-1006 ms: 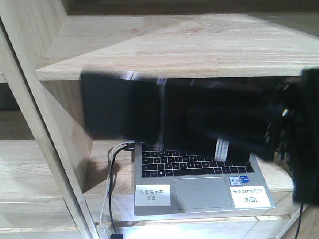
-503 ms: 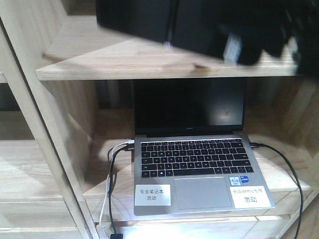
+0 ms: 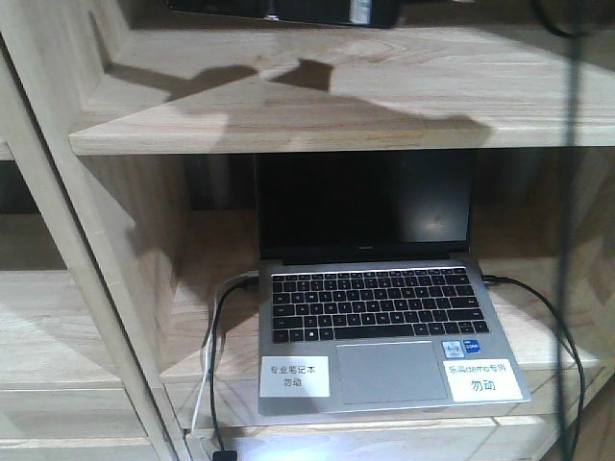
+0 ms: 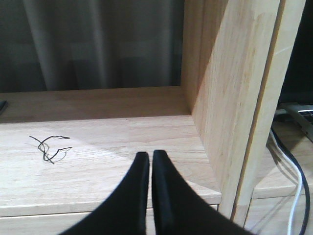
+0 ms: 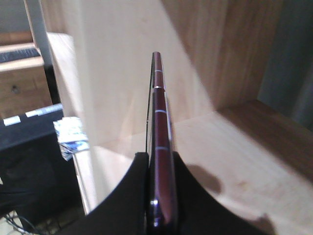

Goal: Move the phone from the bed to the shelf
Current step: 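Raise the right gripper with the phone up to the upper shelf, then lower the phone flat onto the upper shelf and open the right gripper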

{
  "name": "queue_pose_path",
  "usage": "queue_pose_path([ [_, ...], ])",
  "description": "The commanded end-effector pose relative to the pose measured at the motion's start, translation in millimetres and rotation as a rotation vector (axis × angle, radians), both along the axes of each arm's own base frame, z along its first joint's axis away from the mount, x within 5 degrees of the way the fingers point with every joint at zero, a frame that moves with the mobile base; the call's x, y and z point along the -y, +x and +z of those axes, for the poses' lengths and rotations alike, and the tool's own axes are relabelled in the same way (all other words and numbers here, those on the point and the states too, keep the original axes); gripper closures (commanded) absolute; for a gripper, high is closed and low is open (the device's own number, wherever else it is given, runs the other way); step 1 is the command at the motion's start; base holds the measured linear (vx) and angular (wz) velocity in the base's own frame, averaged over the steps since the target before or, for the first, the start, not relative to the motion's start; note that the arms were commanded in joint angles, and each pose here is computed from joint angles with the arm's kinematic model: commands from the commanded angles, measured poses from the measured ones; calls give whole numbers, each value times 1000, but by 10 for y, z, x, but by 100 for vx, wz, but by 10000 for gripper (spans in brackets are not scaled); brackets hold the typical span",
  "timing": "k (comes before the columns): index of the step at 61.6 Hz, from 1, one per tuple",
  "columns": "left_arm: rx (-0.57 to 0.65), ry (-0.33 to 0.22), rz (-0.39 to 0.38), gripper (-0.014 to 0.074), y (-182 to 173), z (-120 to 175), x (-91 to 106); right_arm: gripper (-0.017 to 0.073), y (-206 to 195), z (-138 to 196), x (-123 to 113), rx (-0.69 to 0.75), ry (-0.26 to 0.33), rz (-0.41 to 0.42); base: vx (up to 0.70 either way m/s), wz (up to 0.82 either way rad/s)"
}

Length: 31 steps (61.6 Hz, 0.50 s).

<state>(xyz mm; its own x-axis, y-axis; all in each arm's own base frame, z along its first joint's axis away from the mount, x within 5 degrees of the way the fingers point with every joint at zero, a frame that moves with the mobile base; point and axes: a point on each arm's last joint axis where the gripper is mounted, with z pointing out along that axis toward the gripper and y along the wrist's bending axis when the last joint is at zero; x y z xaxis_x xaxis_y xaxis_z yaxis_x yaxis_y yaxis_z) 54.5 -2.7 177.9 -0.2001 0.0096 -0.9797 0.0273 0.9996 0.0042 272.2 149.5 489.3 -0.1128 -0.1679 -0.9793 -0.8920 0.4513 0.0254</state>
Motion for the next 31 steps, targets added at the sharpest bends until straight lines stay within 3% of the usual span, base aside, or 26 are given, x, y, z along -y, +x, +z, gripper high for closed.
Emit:
queue_pose_path([
  [1,77,-11,7,593,8,61,-6,561,53,223,-14,57,84,-19,0,0],
  [31,77,-11,7,593,8,61,-6,561,844,-220,-245,-29,61,-34,0,0],
])
